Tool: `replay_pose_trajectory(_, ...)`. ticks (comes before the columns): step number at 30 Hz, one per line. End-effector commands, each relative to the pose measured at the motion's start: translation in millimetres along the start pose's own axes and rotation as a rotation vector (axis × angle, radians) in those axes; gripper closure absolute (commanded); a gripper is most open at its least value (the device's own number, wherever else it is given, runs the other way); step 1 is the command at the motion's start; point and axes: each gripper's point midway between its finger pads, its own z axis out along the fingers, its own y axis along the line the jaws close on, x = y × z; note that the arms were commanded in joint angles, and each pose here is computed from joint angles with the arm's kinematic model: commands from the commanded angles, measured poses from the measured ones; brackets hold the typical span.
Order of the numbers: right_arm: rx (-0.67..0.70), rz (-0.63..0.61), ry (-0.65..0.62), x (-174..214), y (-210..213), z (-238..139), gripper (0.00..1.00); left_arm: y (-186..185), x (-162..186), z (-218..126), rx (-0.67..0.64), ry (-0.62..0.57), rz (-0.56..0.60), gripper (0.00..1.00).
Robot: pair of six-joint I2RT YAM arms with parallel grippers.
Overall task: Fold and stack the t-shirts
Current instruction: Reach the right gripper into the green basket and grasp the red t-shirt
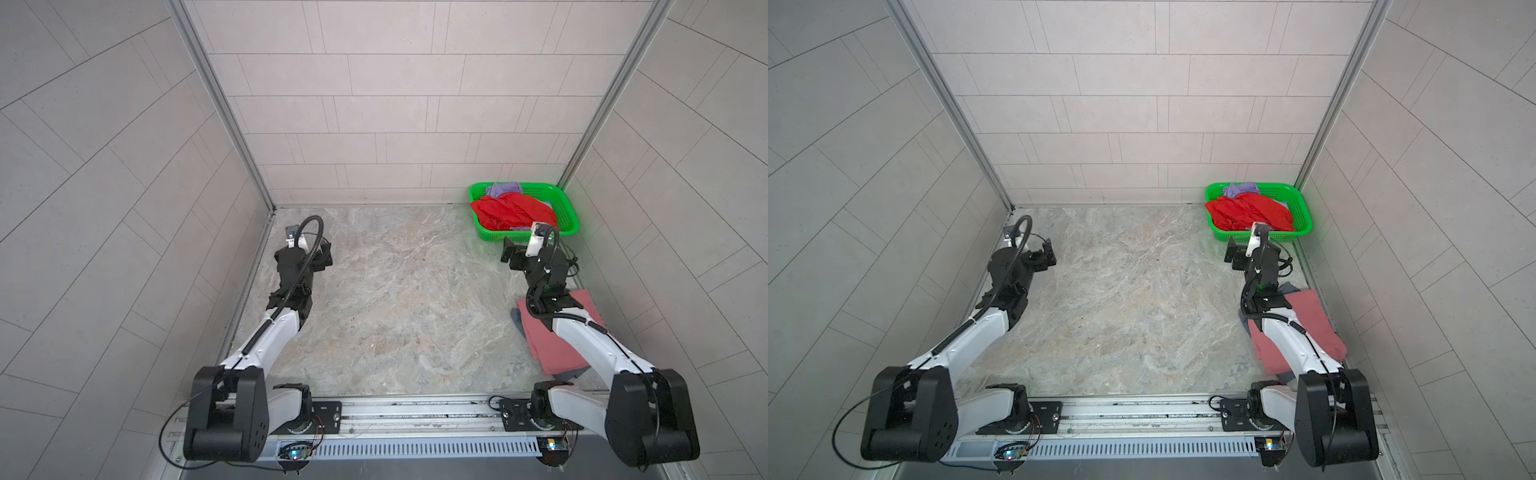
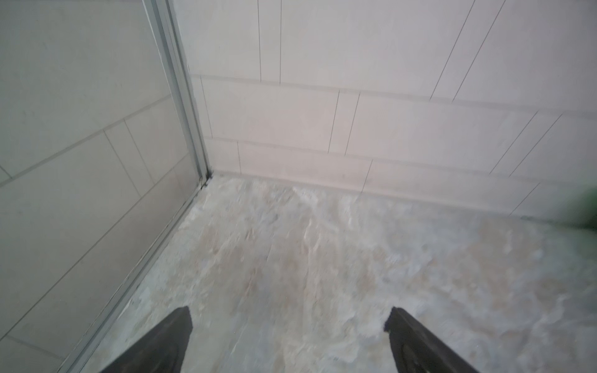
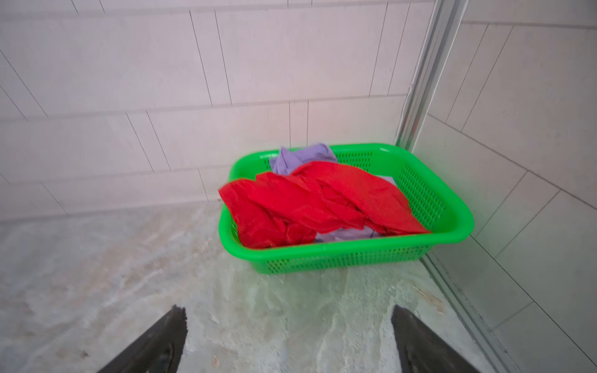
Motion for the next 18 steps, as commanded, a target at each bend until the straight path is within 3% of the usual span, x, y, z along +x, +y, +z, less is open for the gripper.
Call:
replay_pose_trajectory(1,-0.072,0.210,0.190,11,20,-16,0.01,-29,-16,-18,0.092,0.137,-0.227,0.00)
replay_pose_trajectory(6,-0.312,0.437,0.236,-42,79,-41,0.01,-103,-65,-44,0.307,0.220,-0.472,0.00)
replay_pose_trajectory(11,-0.524,0.641,0.246,-64,118,-49,0.01,-157,-68,-59,0.452,0.301,-0.569,0.00)
replay_pose_trajectory(13,-0.609,0.707,0.197,-75,126,-50,0.01,-165,-71,-60,0.497,0.276,-0.576,0.00)
replay_pose_trajectory(16,-0.575,0.822,0.228,-68,111,-39,0.01,-162,-64,-53,0.520,0.244,-0.679,0.00)
replay_pose_trajectory(18,-0.642,0.820,0.164,-81,115,-39,0.01,-159,-64,-54,0.539,0.242,-0.700,0.00)
